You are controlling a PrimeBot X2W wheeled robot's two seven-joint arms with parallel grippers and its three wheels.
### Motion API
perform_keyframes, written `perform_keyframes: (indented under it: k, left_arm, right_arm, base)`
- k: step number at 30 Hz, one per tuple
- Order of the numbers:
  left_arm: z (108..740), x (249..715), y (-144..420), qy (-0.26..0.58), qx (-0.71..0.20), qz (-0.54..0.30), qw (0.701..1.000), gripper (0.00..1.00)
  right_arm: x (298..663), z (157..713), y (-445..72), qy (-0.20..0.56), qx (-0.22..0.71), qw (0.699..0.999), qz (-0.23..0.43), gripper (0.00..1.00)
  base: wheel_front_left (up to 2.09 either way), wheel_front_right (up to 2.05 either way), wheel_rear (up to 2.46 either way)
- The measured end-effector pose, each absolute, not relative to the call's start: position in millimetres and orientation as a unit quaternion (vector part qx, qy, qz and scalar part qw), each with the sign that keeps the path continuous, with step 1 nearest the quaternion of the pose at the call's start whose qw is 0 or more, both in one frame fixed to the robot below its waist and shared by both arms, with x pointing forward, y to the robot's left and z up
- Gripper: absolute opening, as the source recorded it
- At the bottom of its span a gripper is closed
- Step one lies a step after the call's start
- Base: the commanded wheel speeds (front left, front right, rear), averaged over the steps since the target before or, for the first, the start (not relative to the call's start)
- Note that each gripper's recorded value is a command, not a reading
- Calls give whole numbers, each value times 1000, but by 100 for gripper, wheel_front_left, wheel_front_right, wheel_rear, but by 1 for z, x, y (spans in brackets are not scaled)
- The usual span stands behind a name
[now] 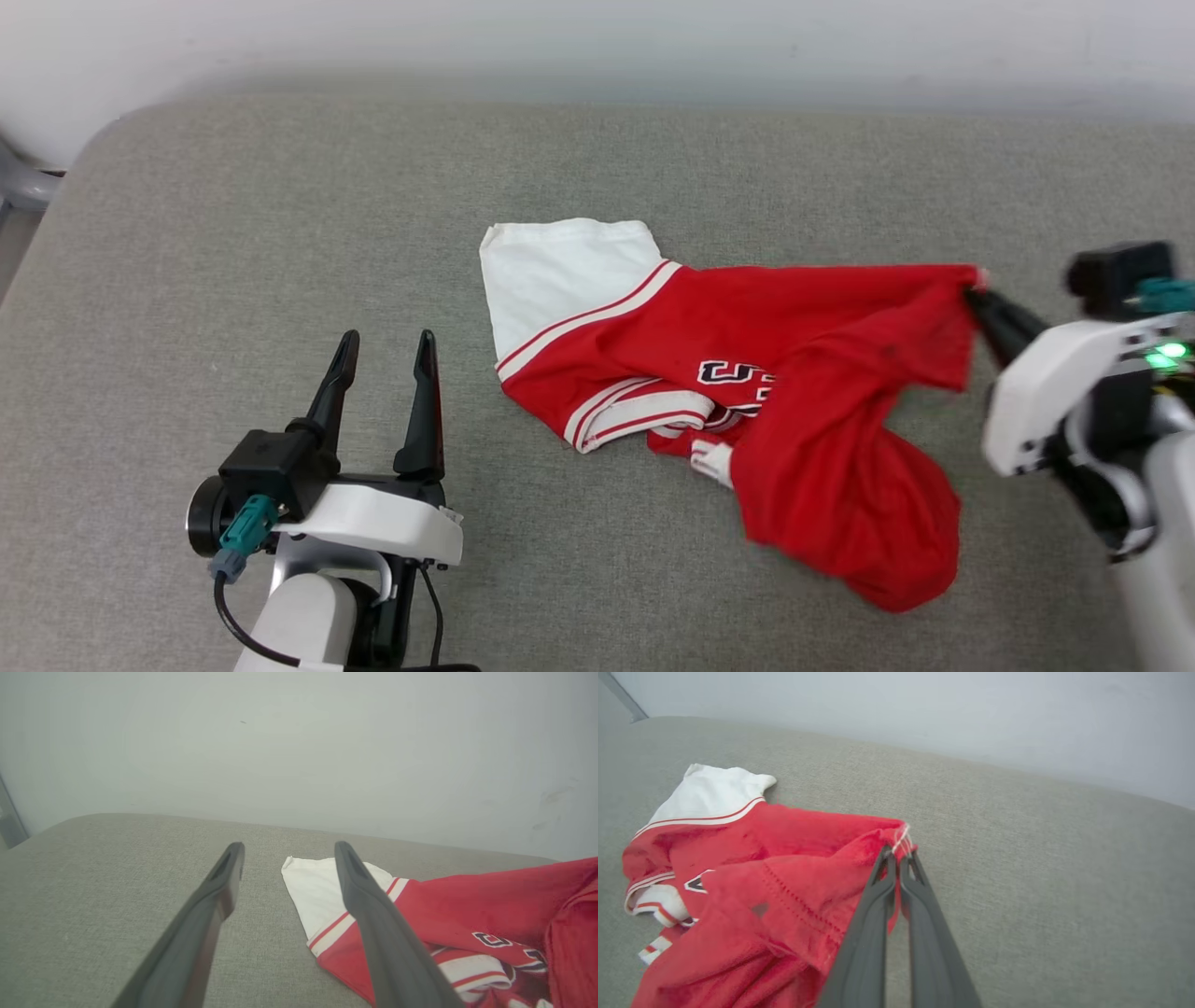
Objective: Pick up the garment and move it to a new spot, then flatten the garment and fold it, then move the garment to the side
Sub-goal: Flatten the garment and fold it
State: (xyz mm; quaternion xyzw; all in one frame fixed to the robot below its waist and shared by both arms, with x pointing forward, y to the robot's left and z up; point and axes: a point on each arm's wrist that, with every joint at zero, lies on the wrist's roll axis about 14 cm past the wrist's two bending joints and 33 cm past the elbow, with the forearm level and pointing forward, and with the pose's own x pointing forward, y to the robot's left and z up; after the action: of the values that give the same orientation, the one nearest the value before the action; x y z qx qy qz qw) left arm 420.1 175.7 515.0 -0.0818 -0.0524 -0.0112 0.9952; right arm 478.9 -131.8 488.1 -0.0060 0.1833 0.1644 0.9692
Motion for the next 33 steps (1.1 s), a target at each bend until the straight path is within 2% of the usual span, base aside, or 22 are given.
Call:
perform_keyframes:
  k: [5, 9, 16, 17, 18, 19, 20, 27, 33]
  left_arm:
    - [507, 426, 171, -43, -82, -19, 995, 100]
    - [500, 430, 168, -34, -84, -22, 996, 100]
    - [494, 435, 170, -27, -82, -22, 996, 100]
    - [493, 435, 170, -26, -82, -22, 996, 100]
    - [493, 435, 170, -26, -82, -22, 996, 100]
    - [494, 434, 170, -27, -82, -22, 996, 100]
    - [496, 433, 170, -30, -79, -23, 996, 100]
    - [503, 421, 167, -35, -80, -27, 996, 100]
    - [512, 411, 162, -44, -79, -34, 995, 100]
  right_arm:
    - [488, 477, -199, 199, 10, 977, 72, 0]
    - [482, 453, -247, 226, 34, 974, 1, 0]
    - [453, 392, -262, 294, 73, 952, -41, 0]
    - [450, 386, -259, 298, 77, 951, -40, 9]
    - [449, 384, -257, 296, 82, 951, -40, 33]
    - [449, 384, -254, 288, 89, 953, -40, 96]
    - [453, 395, -247, 244, 94, 965, -35, 100]
    - [454, 447, -238, 110, 76, 991, -21, 100]
    - [435, 468, -215, 79, 66, 995, 11, 100]
  base:
    - [0, 0, 0]
    - [0, 0, 0]
    - [0, 0, 0]
    - [0, 0, 0]
    - [0, 0, 0]
    - [0, 0, 0]
    - [0, 0, 0]
    - [0, 0, 0]
    - [0, 0, 0]
